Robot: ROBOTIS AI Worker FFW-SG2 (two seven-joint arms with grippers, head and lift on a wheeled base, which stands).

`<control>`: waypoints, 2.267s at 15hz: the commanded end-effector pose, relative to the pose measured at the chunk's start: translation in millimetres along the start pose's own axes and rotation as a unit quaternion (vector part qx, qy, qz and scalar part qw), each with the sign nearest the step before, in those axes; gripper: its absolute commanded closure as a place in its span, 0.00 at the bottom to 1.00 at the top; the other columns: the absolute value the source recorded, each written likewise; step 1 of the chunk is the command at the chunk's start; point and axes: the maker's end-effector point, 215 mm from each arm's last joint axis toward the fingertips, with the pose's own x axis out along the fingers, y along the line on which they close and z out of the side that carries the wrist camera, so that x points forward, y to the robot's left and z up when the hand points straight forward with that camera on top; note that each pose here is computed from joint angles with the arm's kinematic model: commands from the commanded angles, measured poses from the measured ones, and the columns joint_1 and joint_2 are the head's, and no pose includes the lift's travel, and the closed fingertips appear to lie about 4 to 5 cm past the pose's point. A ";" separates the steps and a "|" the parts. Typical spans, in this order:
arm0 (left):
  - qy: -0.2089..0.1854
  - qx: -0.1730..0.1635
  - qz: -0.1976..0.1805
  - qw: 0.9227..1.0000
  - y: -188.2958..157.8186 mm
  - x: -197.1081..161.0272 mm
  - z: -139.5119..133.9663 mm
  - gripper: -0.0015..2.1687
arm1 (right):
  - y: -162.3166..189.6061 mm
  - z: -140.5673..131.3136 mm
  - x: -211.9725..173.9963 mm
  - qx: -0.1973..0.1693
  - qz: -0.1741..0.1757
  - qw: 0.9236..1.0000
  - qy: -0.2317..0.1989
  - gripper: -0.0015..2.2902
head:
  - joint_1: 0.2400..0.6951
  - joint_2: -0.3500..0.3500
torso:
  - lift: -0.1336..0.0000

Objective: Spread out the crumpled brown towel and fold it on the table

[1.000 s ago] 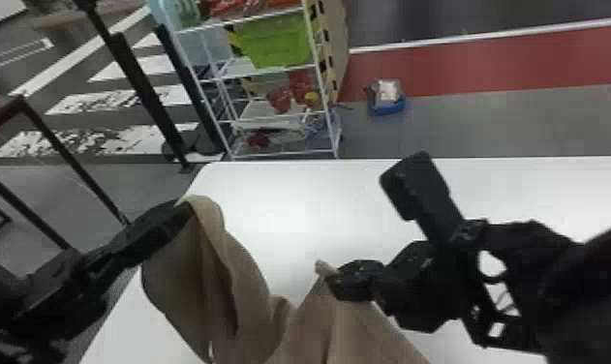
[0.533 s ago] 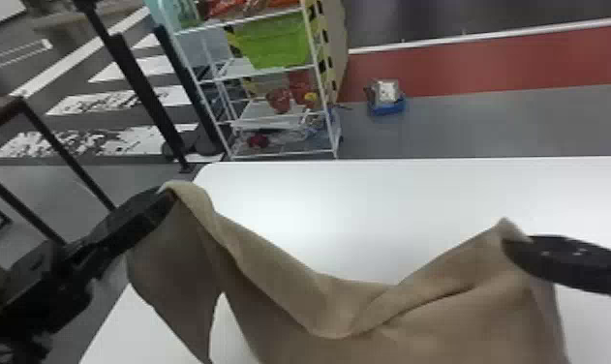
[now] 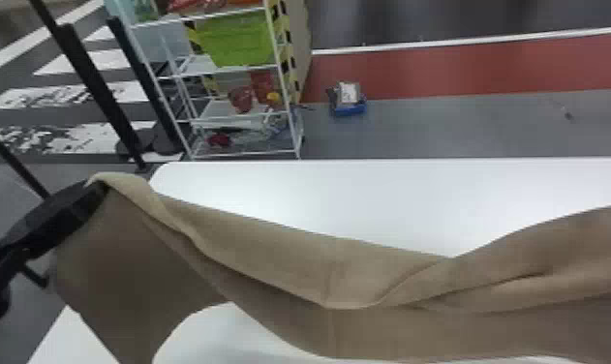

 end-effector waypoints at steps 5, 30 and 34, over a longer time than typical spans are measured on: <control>0.015 -0.102 -0.044 0.994 -32.3 -53.9 4.6 0.86 | 33.3 -4.5 -60.2 0.039 0.009 0.999 -0.018 0.66 | 1.00 0.86 | 0.07; 0.174 -0.073 0.062 0.980 79.1 114.8 -217.0 0.86 | -235.8 -51.6 71.3 0.026 -0.167 0.985 0.031 0.66 | 1.00 0.47 | 0.07; 0.166 -0.046 0.099 0.980 108.4 127.1 -230.4 0.71 | -264.2 -57.4 95.3 -0.016 -0.182 0.982 0.044 0.22 | 1.00 0.46 | 0.07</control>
